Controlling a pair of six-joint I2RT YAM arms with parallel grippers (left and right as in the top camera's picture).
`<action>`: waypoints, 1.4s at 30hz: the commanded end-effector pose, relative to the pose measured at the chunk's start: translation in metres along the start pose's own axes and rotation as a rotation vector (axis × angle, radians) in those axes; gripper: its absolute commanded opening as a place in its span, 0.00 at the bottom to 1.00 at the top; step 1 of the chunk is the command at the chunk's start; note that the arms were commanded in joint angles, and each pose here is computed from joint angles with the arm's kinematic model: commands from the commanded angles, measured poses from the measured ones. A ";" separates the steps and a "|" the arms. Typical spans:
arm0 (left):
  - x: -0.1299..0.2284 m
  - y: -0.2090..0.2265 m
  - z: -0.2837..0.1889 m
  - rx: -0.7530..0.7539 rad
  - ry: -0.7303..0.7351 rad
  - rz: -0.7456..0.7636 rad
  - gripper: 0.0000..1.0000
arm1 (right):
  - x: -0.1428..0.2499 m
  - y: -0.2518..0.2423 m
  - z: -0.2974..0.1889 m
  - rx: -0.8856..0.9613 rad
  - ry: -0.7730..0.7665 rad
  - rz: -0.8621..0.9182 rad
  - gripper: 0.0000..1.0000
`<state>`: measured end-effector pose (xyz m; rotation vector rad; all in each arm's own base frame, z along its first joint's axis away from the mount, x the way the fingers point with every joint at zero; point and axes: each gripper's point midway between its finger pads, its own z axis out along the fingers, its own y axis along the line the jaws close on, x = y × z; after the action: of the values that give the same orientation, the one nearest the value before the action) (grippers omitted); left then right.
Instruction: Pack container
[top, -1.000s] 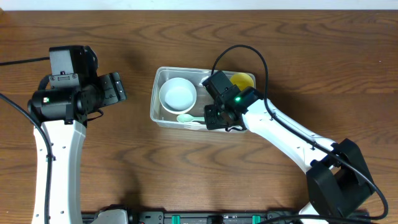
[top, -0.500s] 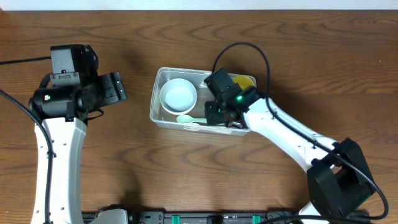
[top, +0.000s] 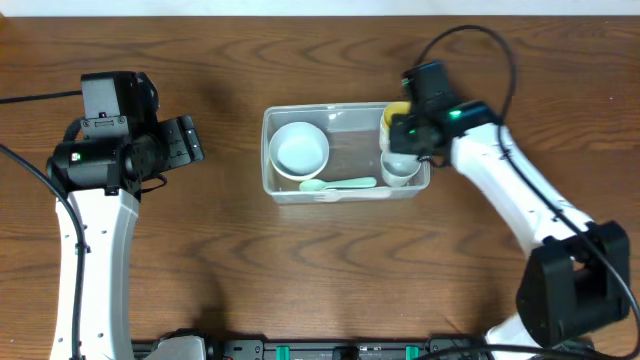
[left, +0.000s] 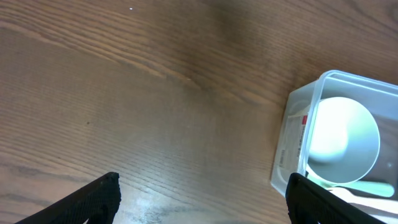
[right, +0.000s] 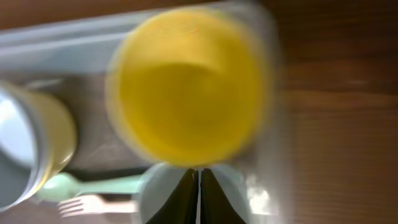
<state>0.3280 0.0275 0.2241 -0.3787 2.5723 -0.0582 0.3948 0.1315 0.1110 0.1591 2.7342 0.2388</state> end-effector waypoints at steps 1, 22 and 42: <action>0.002 0.005 0.004 -0.020 0.010 -0.017 0.85 | -0.012 -0.010 -0.017 0.006 -0.037 -0.013 0.05; 0.002 0.005 0.004 -0.021 0.010 -0.017 0.86 | -0.060 -0.056 -0.095 0.143 -0.278 -0.020 0.71; -0.006 0.003 0.004 -0.015 -0.021 0.098 0.98 | -0.058 -0.161 -0.139 0.262 -0.291 0.117 0.98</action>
<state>0.3370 0.0282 0.2296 -0.3107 2.5370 -0.0419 0.3802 -0.0612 0.2285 0.4900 2.4365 -0.1154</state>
